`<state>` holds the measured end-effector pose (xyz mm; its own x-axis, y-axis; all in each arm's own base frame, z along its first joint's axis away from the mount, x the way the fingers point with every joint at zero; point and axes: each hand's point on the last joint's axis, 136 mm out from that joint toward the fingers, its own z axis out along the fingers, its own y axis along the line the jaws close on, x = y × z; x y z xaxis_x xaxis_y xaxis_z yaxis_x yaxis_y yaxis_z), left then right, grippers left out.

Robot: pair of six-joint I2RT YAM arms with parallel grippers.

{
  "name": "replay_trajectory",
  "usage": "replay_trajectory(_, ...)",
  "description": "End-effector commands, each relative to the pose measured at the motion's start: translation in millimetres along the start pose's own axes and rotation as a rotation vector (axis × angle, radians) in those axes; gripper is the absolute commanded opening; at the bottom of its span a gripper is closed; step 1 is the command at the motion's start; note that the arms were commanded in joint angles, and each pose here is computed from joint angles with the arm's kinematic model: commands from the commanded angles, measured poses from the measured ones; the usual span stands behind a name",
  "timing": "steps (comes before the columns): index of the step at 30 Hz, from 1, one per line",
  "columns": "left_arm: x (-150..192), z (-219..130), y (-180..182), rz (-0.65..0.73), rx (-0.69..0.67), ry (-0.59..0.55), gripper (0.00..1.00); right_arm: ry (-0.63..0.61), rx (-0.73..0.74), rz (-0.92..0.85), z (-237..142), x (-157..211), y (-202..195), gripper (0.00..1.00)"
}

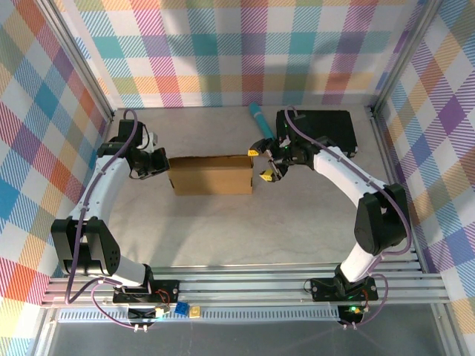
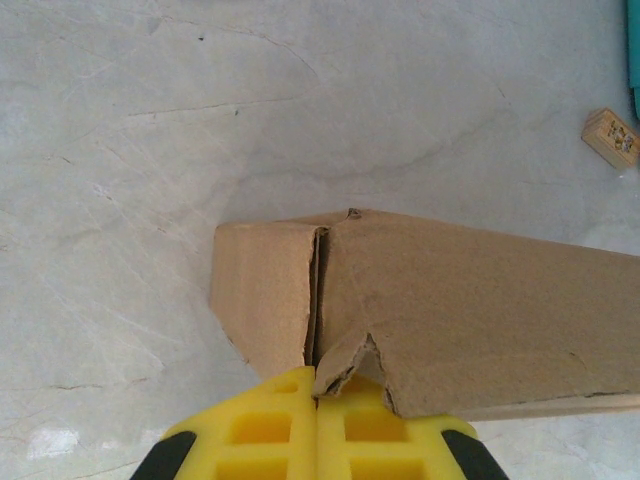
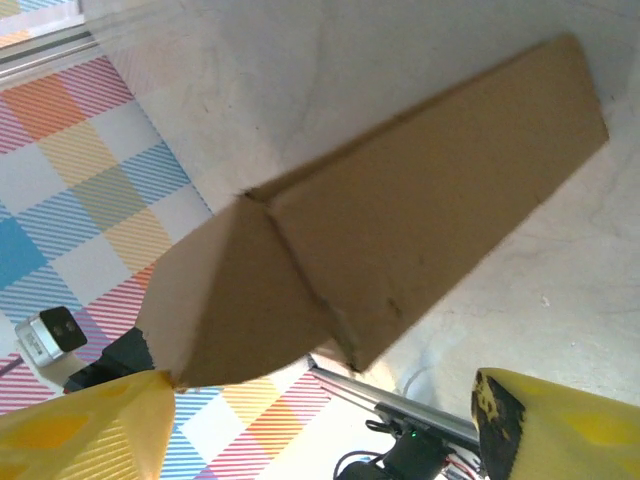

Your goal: Fold the paper box

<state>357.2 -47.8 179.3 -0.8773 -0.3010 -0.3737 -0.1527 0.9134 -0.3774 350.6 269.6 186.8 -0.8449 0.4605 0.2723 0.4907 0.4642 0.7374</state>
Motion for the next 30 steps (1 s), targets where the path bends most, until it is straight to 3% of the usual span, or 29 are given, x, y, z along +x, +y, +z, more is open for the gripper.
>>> replay_trajectory(1,17,10,13,-0.035,-0.054,0.078,0.0,0.025,-0.058,0.056,1,6,5,0.79)
replay_trajectory(8,18,9,12,-0.037,-0.051,0.078,0.0,0.031,-0.12,0.114,9,1,9,0.77)
replay_trajectory(21,20,5,7,0.029,-0.014,0.056,0.0,0.012,-0.12,0.194,21,-7,-7,0.49)
replay_trajectory(25,25,5,6,0.064,-0.007,0.054,0.0,0.008,-0.146,0.205,23,-10,-6,0.45)
replay_trajectory(27,28,5,8,0.075,-0.016,0.054,0.0,0.018,-0.158,0.212,25,-11,-3,0.46)
replay_trajectory(30,34,6,10,0.091,-0.025,0.058,0.0,0.018,-0.175,0.208,25,-12,2,0.56)
